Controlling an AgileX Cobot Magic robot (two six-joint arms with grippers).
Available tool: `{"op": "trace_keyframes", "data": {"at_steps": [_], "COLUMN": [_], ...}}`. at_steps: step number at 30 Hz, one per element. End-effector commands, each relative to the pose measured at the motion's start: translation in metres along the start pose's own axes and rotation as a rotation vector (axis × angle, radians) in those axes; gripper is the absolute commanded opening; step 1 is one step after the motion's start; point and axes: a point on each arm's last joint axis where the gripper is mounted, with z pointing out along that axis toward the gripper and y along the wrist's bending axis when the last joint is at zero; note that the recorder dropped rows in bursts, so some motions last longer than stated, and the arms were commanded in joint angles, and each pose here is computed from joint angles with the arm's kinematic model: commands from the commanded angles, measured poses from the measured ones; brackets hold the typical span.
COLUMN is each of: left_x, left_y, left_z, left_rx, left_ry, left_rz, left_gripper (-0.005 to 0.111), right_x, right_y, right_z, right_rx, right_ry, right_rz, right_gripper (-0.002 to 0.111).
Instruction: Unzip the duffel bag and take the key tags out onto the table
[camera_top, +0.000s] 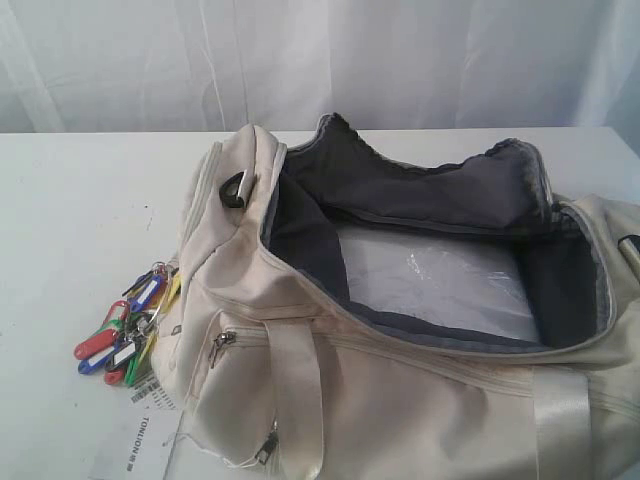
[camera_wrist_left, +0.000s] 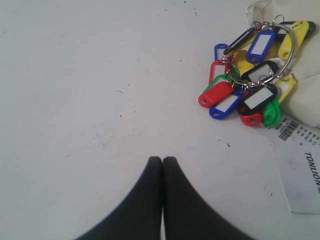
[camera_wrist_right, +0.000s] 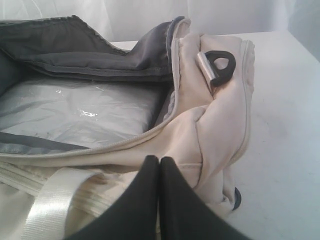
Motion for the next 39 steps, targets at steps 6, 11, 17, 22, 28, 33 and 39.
{"op": "trace_keyframes", "data": {"at_steps": [6, 11, 17, 22, 28, 33, 39], "left_x": [0.0026, 0.0026, 0.0025, 0.0026, 0.0026, 0.0026, 0.0026], "left_y": [-0.0012, -0.0012, -0.0013, -0.0026, -0.0026, -0.0025, -0.0025], "left_z": [0.0001, 0.0001, 0.0001, 0.0, 0.0, 0.0, 0.0], "left_rx": [0.016, 0.016, 0.018, 0.042, 0.042, 0.04, 0.04], "left_ry": [0.018, 0.018, 0.018, 0.018, 0.018, 0.018, 0.018], "left_rz": [-0.011, -0.011, -0.01, 0.002, 0.002, 0.001, 0.001], "left_gripper": [0.0, 0.0, 0.0, 0.0, 0.0, 0.0, 0.0], "right_x": [0.0011, 0.001, 0.001, 0.001, 0.001, 0.0008, 0.0006], "right_y": [-0.0005, -0.001, -0.0011, -0.0011, -0.0011, -0.0029, -0.004], "right_z": [-0.0001, -0.0001, -0.0001, -0.0001, -0.0001, -0.0001, -0.0001], "right_rx": [0.007, 0.013, 0.015, 0.015, 0.015, 0.048, 0.068], "right_ry": [0.001, 0.001, 0.0, 0.0, 0.0, -0.004, -0.007], "right_rz": [-0.015, -0.021, -0.02, -0.02, -0.02, -0.011, -0.003], "right_gripper": [0.0, 0.0, 0.0, 0.0, 0.0, 0.0, 0.0]}}
